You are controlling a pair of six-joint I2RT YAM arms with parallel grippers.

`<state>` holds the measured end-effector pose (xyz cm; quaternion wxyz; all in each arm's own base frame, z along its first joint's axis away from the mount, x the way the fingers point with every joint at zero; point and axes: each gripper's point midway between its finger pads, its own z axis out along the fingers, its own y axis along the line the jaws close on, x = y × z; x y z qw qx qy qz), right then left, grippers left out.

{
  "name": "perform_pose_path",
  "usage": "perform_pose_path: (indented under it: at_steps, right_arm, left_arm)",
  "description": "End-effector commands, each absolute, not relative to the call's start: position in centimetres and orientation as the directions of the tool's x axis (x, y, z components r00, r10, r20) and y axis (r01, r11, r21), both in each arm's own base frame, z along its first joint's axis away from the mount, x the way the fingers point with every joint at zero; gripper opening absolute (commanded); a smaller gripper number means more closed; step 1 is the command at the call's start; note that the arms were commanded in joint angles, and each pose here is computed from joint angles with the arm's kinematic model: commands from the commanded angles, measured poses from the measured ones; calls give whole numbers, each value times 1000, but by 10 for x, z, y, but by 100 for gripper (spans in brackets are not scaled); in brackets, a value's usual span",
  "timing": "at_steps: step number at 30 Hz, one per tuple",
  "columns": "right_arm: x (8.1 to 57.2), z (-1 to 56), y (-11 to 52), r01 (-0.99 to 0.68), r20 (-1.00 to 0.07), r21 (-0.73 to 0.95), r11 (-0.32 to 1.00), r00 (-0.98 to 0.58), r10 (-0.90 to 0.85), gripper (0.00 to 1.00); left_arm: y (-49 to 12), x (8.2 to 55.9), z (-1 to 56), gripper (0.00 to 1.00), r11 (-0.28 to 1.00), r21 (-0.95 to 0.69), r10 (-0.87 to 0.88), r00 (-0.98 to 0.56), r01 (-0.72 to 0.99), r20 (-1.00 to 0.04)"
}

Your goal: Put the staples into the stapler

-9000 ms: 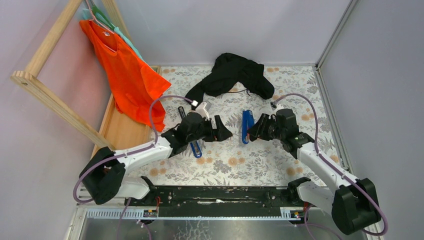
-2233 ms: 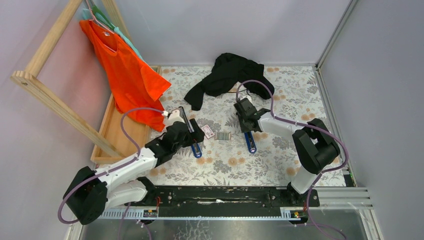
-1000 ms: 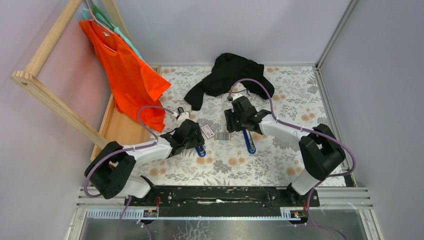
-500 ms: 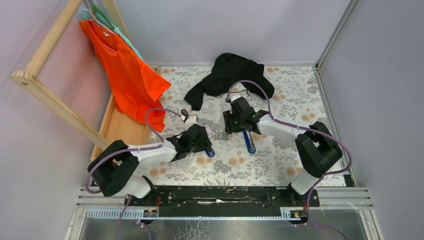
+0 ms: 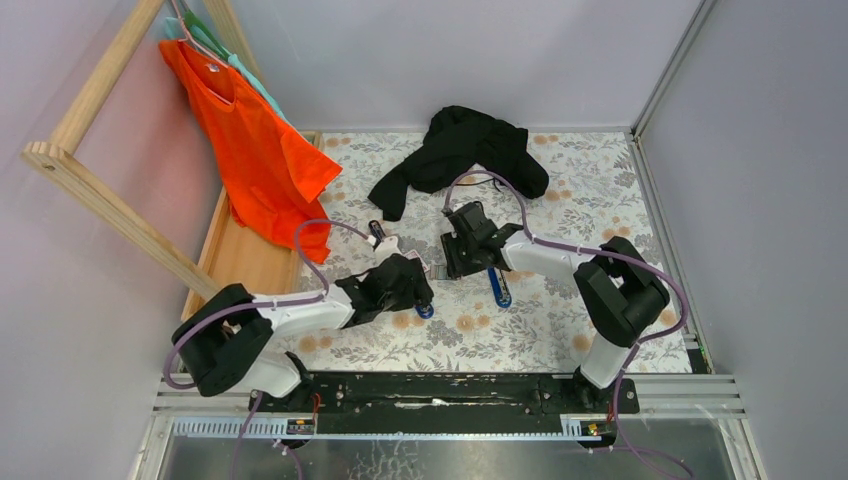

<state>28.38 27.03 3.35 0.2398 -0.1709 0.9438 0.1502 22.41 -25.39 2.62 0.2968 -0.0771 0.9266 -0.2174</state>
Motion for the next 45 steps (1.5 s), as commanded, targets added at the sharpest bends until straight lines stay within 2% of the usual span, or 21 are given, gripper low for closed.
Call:
perform_pose_path:
  at_steps: [1,5,12,22,30,32,37,45]
  right_arm:
    - [288,40,276,-384,-517,182,905,-820,-244,44]
    - [289,38,267,-390,-512,136,911,-815,-272,44]
    - [302,31,246,-386,-514,-12,923,-789,-337,44]
    - [321,28,227,-358,-517,-161,920,-763,-388,42]
    - [321,50,241,-402,-558,-94,911,-736,-382,40]
    - [316,54,244,-420,-562,-69,905,-734,-383,37]
    - [308,53,251,-449,-552,-14,894,-741,-381,22]
    - [308,42,260,-466,-527,11,884,-754,-392,18]
  left_arm:
    - [-233,209,19,82,924,-379,-246,-828,-44,-504]
    - [-225,216,42,88,919,-392,-273,-783,-40,-559]
    - [-215,227,72,90,900,-434,-319,-716,-25,-621]
    - [-201,233,75,90,896,-443,-340,-695,-34,-633]
    - [-199,235,76,91,895,-445,-343,-685,-31,-643]
    - [-198,235,76,91,895,-446,-342,-684,-28,-645]
    - [-201,237,78,91,892,-452,-340,-683,-15,-647]
    - [-202,236,81,91,884,-467,-346,-683,-7,-644]
